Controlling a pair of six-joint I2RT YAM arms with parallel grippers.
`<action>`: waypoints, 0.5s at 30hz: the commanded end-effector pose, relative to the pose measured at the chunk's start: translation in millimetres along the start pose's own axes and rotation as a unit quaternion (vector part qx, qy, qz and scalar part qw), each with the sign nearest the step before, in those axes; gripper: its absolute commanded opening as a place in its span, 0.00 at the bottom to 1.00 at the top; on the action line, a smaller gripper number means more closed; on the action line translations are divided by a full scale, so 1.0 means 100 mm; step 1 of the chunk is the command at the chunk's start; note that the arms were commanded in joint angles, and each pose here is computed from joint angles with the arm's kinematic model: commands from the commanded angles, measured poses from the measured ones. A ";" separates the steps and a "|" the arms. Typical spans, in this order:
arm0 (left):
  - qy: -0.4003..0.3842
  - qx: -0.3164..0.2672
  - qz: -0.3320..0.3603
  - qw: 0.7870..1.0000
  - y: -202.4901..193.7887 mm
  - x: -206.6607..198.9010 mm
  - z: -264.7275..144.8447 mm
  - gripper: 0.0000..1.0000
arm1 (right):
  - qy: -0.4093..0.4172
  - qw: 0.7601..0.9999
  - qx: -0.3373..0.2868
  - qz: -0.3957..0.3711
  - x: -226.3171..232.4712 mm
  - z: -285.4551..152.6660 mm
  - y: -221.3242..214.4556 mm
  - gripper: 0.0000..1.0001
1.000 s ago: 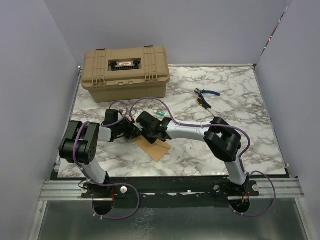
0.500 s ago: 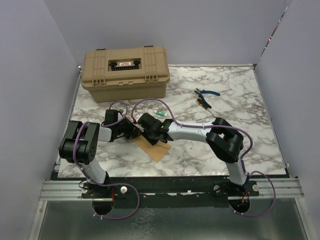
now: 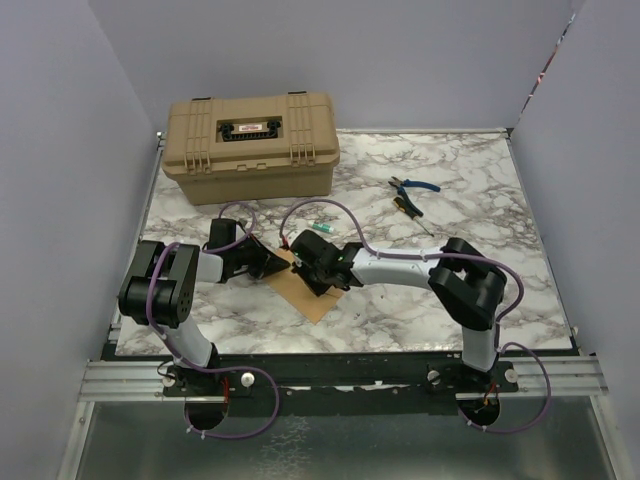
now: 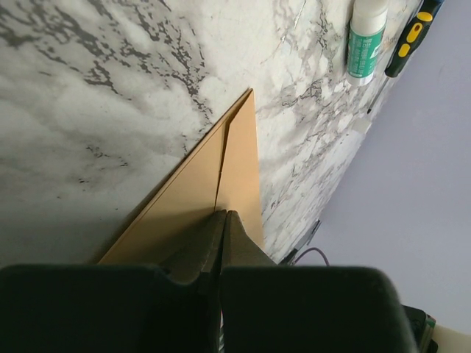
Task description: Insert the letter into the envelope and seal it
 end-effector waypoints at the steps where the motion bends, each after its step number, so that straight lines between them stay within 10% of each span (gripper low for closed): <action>1: 0.133 -0.047 -0.028 0.990 0.07 0.66 0.03 0.00 | 0.022 0.986 0.161 0.024 0.05 -0.05 -0.88 0.03; 15: 0.022 -0.085 0.096 0.991 0.20 -0.27 -0.20 0.05 | 0.061 0.983 -0.041 0.167 -0.48 -0.82 0.23 0.14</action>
Point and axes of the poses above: each gripper's point midway between its finger pads, its own z axis out along the fingers, its own x axis along the line the jaws close on, y = z × x, the point moved 4 cm from there along -z, back along the fingers, and after that the axes turned 14 degrees about -z, right-handed, at the moved point
